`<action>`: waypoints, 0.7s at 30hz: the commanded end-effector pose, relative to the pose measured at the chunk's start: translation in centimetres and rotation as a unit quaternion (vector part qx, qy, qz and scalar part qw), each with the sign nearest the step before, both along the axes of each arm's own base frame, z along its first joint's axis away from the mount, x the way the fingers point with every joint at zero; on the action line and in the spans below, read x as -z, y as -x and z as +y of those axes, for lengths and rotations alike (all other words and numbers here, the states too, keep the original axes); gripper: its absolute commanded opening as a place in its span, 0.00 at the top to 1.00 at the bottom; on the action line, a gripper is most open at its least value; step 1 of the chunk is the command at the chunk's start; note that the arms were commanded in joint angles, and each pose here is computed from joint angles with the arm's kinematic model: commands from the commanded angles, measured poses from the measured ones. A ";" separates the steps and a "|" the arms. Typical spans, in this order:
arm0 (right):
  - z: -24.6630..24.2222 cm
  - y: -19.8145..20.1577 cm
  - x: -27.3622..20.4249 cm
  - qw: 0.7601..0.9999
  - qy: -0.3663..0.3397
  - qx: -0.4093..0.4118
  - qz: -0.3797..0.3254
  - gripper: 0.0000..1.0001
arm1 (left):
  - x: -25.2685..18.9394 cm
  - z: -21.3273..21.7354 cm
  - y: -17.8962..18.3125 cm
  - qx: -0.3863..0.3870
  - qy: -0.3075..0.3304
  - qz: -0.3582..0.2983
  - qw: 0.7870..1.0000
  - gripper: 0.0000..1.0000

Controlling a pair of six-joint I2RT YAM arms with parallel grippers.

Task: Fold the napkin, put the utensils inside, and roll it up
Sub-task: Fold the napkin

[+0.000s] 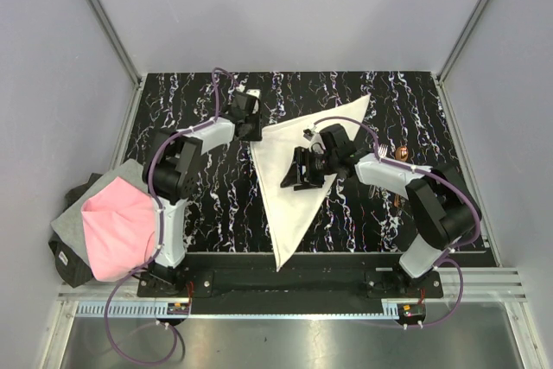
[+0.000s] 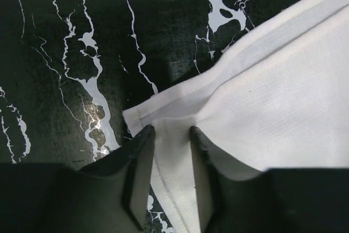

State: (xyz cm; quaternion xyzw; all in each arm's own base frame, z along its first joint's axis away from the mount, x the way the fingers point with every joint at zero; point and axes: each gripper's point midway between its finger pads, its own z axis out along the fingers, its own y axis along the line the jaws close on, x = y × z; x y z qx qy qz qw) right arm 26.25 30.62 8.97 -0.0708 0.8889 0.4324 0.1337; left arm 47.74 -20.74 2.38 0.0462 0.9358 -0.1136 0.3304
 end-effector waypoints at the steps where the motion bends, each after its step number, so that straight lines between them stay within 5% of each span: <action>1: 0.2 0.1 -1.5 1.000 -0.009 0.002 -0.019 0.36 | 0.8 0.5 0.2 -0.012 -0.034 0.006 0.999 0.72; 7: -0.2 0.2 -0.8 1.000 0.001 0.009 -0.016 0.35 | -0.5 0.5 0.2 -0.016 -0.046 -0.012 0.999 0.88; 21: -2.1 -0.3 6.0 0.994 0.074 0.065 0.055 0.35 | -3.5 3.1 0.4 -0.045 -0.102 -0.051 0.992 0.76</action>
